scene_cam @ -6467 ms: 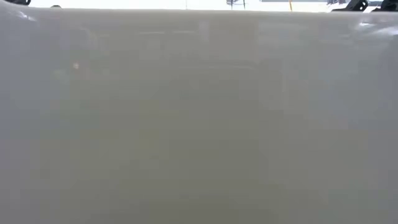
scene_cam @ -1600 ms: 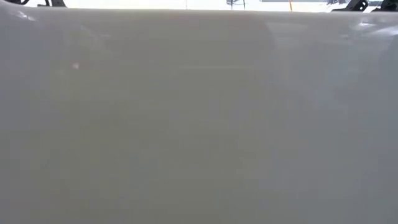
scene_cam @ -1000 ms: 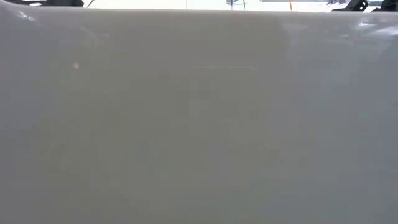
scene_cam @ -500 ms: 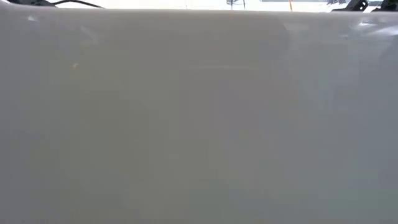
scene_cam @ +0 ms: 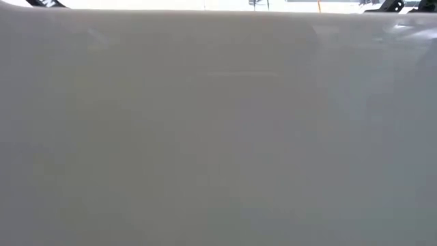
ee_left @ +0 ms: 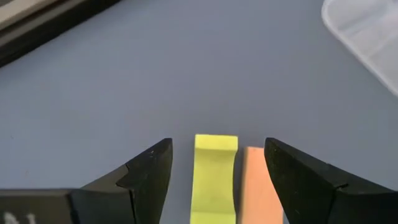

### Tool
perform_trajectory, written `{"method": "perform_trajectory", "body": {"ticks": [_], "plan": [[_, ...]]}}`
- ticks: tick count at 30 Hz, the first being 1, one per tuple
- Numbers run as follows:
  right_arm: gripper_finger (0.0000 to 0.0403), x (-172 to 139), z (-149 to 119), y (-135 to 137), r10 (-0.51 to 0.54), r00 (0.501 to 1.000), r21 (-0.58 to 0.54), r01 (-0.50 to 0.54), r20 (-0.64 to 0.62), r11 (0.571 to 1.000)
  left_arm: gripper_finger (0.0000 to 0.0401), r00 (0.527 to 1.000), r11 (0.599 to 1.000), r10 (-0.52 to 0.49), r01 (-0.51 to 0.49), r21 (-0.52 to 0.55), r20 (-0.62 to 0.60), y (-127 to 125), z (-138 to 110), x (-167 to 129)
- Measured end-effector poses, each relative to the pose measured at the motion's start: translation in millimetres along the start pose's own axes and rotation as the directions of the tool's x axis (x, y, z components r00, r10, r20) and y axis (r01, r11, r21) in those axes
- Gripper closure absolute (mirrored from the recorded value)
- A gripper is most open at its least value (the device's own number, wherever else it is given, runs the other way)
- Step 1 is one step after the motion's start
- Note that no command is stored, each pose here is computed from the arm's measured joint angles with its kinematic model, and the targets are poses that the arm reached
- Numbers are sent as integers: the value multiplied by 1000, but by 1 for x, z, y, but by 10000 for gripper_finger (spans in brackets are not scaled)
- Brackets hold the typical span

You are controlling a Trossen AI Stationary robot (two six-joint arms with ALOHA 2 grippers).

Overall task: Sort & place blocks by color
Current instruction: Put the top green block into the black bin

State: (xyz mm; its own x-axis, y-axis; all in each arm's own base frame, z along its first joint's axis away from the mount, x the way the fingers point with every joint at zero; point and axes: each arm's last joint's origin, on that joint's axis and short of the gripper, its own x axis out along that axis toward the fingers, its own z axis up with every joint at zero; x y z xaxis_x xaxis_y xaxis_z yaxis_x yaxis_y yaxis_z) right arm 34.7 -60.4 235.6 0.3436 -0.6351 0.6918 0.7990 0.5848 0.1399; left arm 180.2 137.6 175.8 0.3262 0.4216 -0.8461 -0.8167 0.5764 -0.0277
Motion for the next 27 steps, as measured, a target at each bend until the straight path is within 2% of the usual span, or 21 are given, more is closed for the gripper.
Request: {"method": "perform_trajectory", "body": {"ticks": [5,9,16,24,27], "plan": [[138,0,0,0,0,1000,0,0,0,1000,146,1000,999,20,-19,29,-24,-6,-3,7],[138,0,0,0,0,1000,0,0,0,1000,146,997,997,71,-71,41,2,-10,-3,12],[138,0,0,0,0,1000,0,0,0,1000,146,997,995,74,-72,68,-25,-16,-7,21],[138,0,0,0,0,1000,0,0,0,1000,146,984,984,174,-171,54,-45,-16,-10,40],[138,0,0,0,0,1000,0,0,0,1000,147,983,983,177,-175,47,-40,-17,-10,50]]}}
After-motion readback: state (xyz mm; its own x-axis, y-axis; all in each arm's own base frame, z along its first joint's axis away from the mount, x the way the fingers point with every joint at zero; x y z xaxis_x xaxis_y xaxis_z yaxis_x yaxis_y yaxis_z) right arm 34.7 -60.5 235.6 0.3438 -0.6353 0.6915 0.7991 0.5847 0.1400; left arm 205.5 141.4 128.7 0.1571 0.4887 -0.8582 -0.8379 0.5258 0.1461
